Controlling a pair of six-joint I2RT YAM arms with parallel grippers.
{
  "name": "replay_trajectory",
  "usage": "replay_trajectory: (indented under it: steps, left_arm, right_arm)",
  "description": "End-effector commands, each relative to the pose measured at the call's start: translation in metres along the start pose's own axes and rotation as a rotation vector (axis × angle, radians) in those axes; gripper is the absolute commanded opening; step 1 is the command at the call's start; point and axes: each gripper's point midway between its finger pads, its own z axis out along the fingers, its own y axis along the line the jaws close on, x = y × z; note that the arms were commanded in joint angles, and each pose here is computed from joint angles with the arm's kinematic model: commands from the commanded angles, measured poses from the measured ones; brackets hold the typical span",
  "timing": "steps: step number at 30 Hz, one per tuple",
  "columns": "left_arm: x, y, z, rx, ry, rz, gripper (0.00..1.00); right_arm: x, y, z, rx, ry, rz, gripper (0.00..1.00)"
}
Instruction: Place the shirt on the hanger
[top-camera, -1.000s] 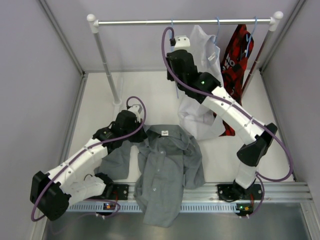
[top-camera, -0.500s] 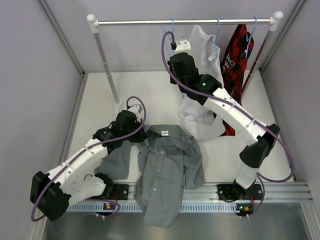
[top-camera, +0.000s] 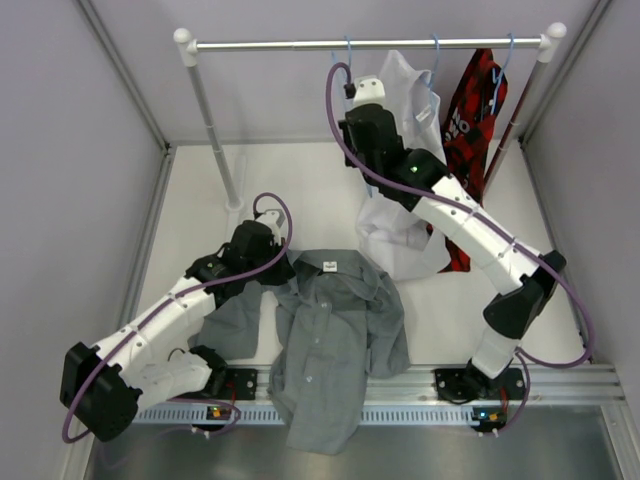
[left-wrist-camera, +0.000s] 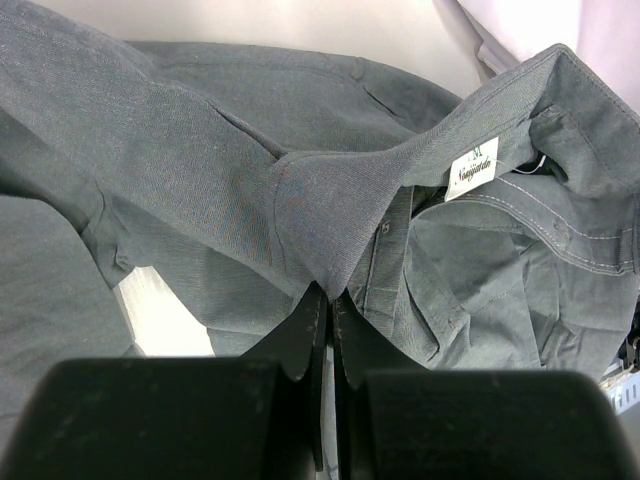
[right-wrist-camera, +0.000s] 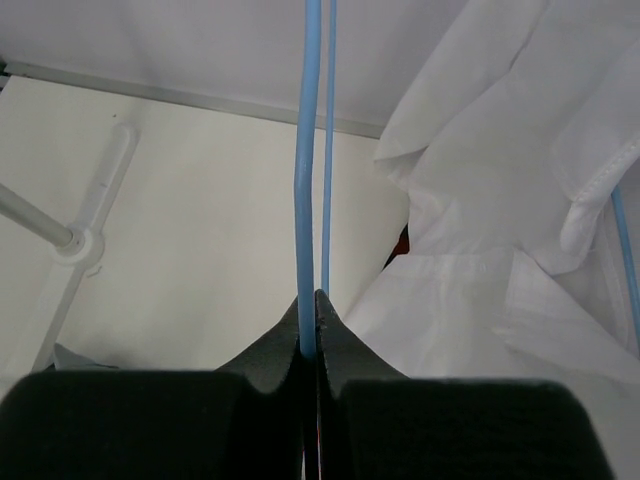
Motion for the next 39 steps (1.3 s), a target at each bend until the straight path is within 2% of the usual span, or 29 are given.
replay_trajectory:
  steps: [1,12,39]
  left_arm:
    - [-0.005,-0.003,-0.003,0.012,-0.023,-0.011,0.00]
    - [-0.005,-0.005,-0.003,0.023,-0.018,-0.009,0.00]
    - [-0.006,-0.006,-0.004,0.028,-0.023,-0.009,0.00]
  right_arm:
    - [-0.034,-0.018,-0.019,0.010,-0.088,0.028,0.00]
    - [-0.060,-0.027,-0.031,0.018,-0.148,-0.013,0.00]
    - [-0.126,-0.041,-0.079,-0.080,-0.330,0.048,0.00]
